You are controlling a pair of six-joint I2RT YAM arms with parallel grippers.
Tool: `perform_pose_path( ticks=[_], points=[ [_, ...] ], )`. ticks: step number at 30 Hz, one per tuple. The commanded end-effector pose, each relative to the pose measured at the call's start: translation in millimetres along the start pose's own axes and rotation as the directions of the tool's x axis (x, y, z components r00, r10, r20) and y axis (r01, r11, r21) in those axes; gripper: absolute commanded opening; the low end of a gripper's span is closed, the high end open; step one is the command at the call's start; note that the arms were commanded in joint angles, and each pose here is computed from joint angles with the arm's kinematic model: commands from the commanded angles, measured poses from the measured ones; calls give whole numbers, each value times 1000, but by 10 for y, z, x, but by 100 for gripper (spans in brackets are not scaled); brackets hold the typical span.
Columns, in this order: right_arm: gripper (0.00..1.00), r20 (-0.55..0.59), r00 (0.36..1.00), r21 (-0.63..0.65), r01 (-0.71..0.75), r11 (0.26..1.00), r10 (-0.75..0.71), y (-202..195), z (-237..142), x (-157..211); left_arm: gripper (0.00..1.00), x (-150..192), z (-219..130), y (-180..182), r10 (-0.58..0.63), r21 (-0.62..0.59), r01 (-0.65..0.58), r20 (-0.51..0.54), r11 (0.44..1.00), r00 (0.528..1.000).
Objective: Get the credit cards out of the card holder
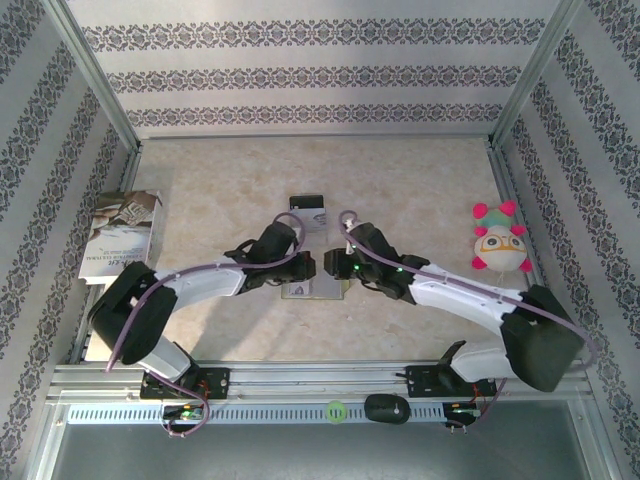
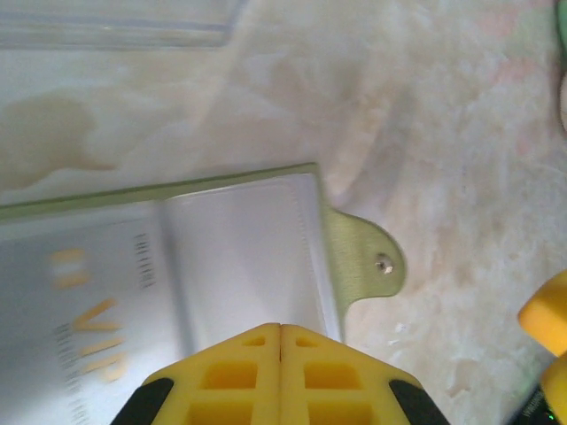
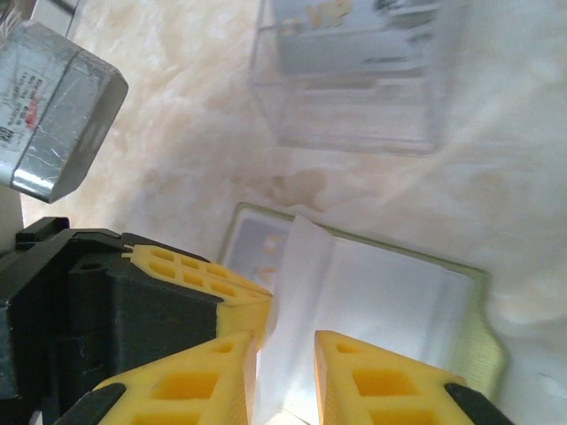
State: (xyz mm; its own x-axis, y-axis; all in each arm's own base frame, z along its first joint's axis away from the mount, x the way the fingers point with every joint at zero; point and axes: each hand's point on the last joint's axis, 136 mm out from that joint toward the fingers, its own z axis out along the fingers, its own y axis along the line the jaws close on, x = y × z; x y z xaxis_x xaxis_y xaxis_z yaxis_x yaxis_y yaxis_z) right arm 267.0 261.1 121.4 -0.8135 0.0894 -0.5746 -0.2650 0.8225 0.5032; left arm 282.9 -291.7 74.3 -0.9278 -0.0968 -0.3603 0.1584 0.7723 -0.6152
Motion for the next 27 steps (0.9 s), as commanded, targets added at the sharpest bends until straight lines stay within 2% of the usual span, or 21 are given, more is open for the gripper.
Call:
perform_pose_path(
  ticks=[1, 6, 12, 16, 21, 24, 27],
  points=[
    [25, 67, 997, 84, -43, 996, 37, -276, -170, -71, 3, 246, 207, -165, 57, 37, -52, -127, 998, 990],
    [27, 99, 994, 115, -49, 992, 38, -421, -321, -85, 0, 462, 491, -275, 55, 75, -37, -248, 996, 967],
    [28, 108, 993, 110, -53, 993, 41, -421, -342, -114, 0, 489, 556, -276, 49, 76, -29, -277, 997, 960],
    [31, 103, 994, 67, -37, 997, 30, -306, -322, -170, 7, 302, 387, -432, 70, 127, -47, -176, 991, 982],
    [31, 45, 999, -18, -16, 1000, 17, -85, -193, -175, 18, -116, -137, -531, 81, 148, -88, 51, 985, 995],
    [28, -8, 1000, -85, 18, 996, -19, 127, -50, -120, 21, -258, -496, -376, 113, 61, -124, 163, 990, 980],
    [22, -123, 991, -139, 29, 990, -46, 322, 186, 68, 23, -309, -679, 34, 92, -59, -82, 195, 995, 977]
  ],
)
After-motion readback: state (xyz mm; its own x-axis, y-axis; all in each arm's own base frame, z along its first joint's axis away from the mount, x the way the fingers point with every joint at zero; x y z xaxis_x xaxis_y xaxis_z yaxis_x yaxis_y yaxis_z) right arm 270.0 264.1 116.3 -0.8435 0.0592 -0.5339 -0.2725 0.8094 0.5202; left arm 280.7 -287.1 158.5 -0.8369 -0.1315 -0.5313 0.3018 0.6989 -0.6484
